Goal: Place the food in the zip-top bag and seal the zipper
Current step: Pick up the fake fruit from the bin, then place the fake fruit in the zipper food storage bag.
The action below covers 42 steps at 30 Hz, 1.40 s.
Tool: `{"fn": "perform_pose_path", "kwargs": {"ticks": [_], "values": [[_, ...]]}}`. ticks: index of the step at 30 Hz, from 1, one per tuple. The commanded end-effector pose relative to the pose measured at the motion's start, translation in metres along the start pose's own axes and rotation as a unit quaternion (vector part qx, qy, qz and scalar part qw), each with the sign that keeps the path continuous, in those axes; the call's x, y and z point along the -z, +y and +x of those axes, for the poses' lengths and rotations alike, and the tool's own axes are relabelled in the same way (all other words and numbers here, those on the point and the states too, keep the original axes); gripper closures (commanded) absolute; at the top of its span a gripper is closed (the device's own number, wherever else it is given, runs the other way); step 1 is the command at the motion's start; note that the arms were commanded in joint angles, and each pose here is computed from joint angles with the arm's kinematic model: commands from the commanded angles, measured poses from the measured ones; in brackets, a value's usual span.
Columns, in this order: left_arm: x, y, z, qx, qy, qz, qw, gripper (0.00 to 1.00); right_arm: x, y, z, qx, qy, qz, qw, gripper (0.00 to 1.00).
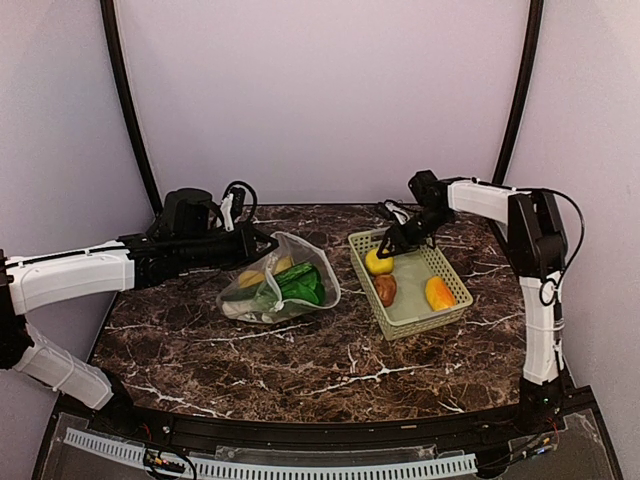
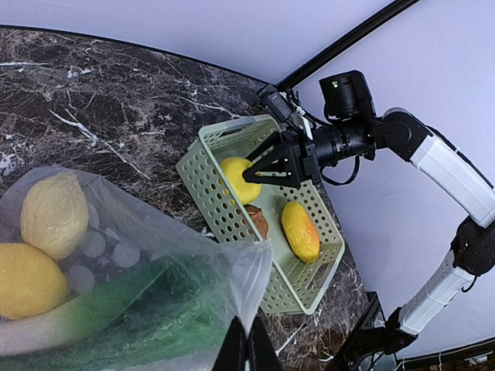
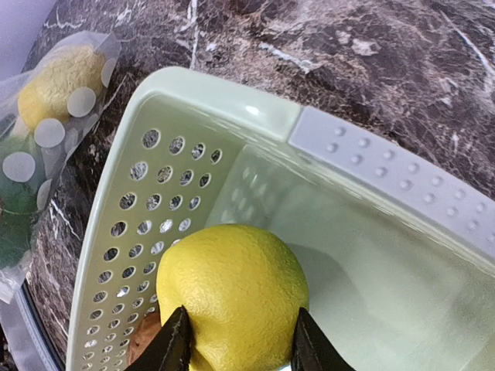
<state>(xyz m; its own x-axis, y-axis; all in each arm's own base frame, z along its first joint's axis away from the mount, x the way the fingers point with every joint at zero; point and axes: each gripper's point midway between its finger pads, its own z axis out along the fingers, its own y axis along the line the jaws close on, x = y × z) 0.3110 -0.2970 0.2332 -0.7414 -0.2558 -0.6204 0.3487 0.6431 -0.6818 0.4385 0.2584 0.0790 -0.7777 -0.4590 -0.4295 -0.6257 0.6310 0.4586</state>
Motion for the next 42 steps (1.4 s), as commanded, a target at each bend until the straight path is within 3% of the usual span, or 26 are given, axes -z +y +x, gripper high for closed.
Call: {"fn": "perform_pose_path", "kwargs": {"ticks": [1, 10, 21, 27, 31, 42], "values": [[-0.001, -0.002, -0.003, -0.005, -0.001, 0.002, 1.0, 0.99, 0.032, 0.011, -0.012, 0.031, -0.032, 0.021, 0.999, 0.64], [-0.01, -0.007, -0.006, -0.008, 0.007, 0.009, 1.0, 0.99, 0.09, 0.047, -0.031, 0.09, -0.091, 0.04, 0.991, 0.68], [-0.022, -0.026, -0.021, -0.028, 0.015, 0.026, 0.999, 0.99, 0.103, 0.195, -0.035, 0.225, -0.12, -0.074, 0.964, 0.68], [-0.007, -0.067, -0.043, -0.042, -0.005, 0.089, 0.995, 0.99, 0.112, 0.248, -0.047, 0.259, -0.133, -0.126, 0.948, 0.68], [-0.012, -0.045, -0.036, -0.055, 0.024, 0.025, 0.998, 0.99, 0.095, 0.258, -0.052, 0.276, -0.129, -0.107, 0.946, 0.68], [-0.007, -0.037, -0.022, -0.038, 0.043, 0.02, 0.998, 0.99, 0.053, 0.258, -0.048, 0.32, -0.099, -0.02, 0.942, 0.67]]}}
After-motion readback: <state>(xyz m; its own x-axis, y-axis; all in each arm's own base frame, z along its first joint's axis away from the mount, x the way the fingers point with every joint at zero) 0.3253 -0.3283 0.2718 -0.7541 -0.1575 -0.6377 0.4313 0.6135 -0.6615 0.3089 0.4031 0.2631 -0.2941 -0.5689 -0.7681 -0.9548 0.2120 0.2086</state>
